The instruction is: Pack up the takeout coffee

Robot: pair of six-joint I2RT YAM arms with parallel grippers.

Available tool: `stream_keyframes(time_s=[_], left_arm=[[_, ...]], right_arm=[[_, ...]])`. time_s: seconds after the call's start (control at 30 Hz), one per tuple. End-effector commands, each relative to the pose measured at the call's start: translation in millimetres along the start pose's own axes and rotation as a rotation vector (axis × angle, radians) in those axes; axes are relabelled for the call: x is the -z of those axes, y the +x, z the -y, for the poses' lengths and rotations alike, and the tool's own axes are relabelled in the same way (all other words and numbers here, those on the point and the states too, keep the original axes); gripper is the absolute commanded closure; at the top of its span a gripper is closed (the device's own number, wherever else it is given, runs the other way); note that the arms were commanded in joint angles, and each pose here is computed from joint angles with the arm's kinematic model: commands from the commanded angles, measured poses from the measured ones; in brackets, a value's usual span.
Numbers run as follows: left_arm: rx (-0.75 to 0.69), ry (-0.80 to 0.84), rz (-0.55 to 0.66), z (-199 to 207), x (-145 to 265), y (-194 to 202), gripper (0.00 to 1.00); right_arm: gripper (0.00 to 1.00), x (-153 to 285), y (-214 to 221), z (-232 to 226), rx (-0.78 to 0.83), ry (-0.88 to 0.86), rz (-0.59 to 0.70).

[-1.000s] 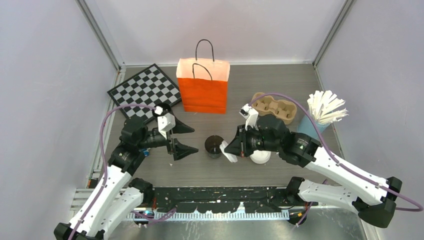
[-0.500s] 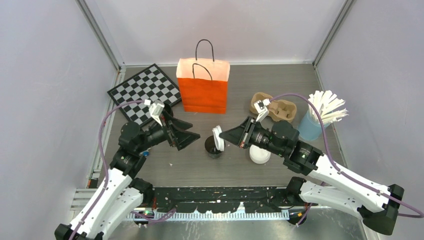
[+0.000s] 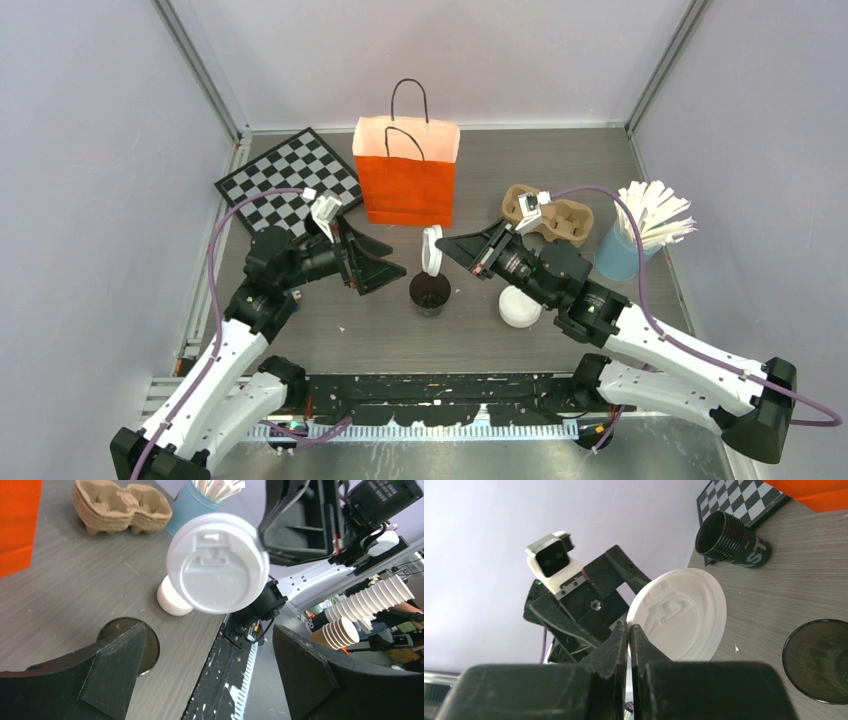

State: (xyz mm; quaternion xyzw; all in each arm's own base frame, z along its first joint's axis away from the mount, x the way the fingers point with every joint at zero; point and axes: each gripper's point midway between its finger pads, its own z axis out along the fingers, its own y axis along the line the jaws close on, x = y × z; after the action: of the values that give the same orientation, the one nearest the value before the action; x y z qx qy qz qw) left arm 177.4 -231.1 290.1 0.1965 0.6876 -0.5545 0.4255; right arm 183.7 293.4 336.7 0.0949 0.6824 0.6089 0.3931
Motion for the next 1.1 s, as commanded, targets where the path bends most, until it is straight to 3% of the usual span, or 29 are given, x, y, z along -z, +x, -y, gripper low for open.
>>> stream_keyframes(time_s=[0.0,0.43,0.6,1.07], left_arm=[[-0.177,0.071,0.088,20.6,-0.5,-29.5,0.00],[-0.106,0.093,0.030,17.9,-18.7,-28.8,0.00],[-0.148,0.138,0.040,30.2,-20.1,-27.3,0.00],[-0.226,0.077,-0.033,6.3,-23.7,-6.9,0.00]], right_arm=[[0.91,-8.5,-13.9,-6.6,-0.028,-0.017,0.078],[0.91,-14.9,-0.9,-10.6,-0.052,-0.057,0.019],[0.91,-18.0,2.2,-4.5,-0.053,-0.037,0.010],[0.91,-28.8,15.6,-8.6,-0.052,-0.069,-0.054]])
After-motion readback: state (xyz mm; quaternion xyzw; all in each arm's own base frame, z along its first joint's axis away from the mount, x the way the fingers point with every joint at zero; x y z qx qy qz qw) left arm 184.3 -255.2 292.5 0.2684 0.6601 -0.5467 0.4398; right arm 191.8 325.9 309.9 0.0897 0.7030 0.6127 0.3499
